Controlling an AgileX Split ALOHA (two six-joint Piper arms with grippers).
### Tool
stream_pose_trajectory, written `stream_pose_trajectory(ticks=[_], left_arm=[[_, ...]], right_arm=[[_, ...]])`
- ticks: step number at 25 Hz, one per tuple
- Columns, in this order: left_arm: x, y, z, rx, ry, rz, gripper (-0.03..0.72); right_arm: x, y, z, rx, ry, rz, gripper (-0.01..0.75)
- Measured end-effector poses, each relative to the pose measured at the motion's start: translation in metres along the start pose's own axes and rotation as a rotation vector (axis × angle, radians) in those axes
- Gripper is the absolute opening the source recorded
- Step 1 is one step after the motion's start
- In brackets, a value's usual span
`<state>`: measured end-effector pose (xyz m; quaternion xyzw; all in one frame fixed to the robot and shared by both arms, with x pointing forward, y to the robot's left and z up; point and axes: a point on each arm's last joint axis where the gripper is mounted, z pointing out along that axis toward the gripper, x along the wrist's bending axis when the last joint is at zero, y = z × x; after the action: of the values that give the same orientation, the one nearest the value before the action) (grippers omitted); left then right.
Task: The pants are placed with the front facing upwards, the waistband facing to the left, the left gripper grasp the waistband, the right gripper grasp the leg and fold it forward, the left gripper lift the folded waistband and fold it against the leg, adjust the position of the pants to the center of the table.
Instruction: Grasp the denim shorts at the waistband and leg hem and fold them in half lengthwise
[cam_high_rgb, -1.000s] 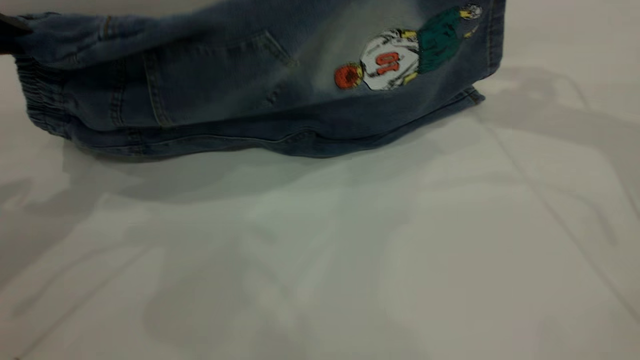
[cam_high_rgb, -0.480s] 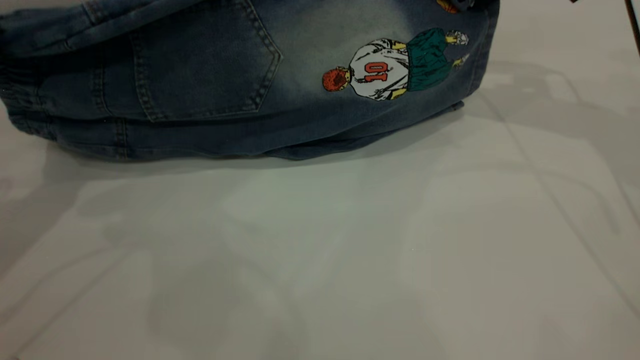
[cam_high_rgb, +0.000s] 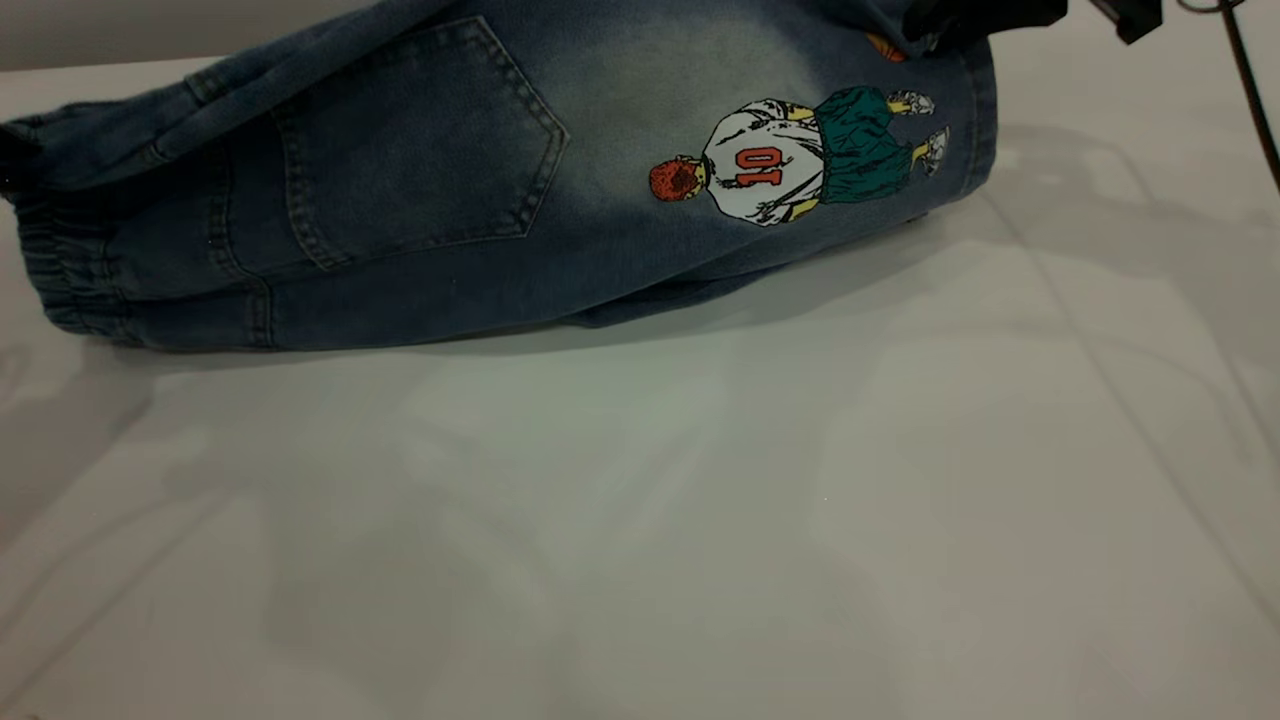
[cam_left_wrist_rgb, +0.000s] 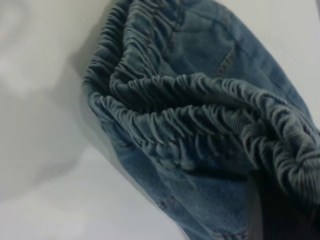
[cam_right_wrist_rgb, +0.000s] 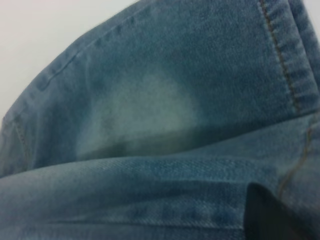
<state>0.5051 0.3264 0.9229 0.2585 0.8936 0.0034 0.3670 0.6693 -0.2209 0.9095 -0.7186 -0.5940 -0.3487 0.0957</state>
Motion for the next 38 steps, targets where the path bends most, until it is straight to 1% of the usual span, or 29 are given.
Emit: stream_pose_trajectory(ticks=[2, 6, 10, 14, 18, 21, 25, 27, 29, 32, 38], left_arm=[[0.003, 0.001, 0.001, -0.014, 0.023, -0.001, 0.087], [0.003, 0.004, 0.001, -0.034, 0.039, 0.005, 0.089], [-0.007, 0.011, 0.001, -0.053, 0.012, 0.074, 0.095], [-0.018, 0.019, 0.000, -0.076, -0.018, 0.126, 0.116], [-0.023, 0.023, 0.000, -0.087, -0.030, 0.178, 0.181], [-0.023, 0.023, 0.000, -0.087, -0.029, 0.199, 0.271], [-0.023, 0.023, 0.000, -0.090, -0.025, 0.213, 0.410], [-0.022, 0.024, 0.000, -0.098, -0.014, 0.216, 0.461], [-0.022, 0.024, -0.001, -0.102, -0.008, 0.233, 0.482], [-0.023, 0.023, 0.000, -0.093, -0.020, 0.259, 0.491], [-0.031, 0.015, -0.001, -0.016, -0.124, 0.265, 0.491]], right_arm=[[0.000, 0.001, 0.004, 0.001, 0.012, -0.004, 0.025], [0.011, 0.008, 0.006, -0.015, 0.029, -0.035, 0.025], [0.019, 0.017, 0.002, -0.045, 0.045, -0.059, 0.025], [0.020, 0.019, 0.002, -0.056, 0.042, -0.061, 0.025], [0.020, 0.019, 0.005, -0.058, 0.037, -0.062, 0.025], [0.017, 0.017, 0.011, -0.046, 0.035, -0.060, 0.025], [0.015, 0.014, 0.015, -0.022, 0.040, -0.052, 0.025], [0.015, 0.014, 0.015, -0.022, 0.040, -0.052, 0.025], [0.015, 0.014, 0.015, -0.021, 0.043, -0.050, 0.025], [0.015, 0.015, 0.015, -0.030, 0.037, -0.049, 0.025], [0.011, 0.022, 0.015, -0.102, -0.003, -0.065, 0.026]])
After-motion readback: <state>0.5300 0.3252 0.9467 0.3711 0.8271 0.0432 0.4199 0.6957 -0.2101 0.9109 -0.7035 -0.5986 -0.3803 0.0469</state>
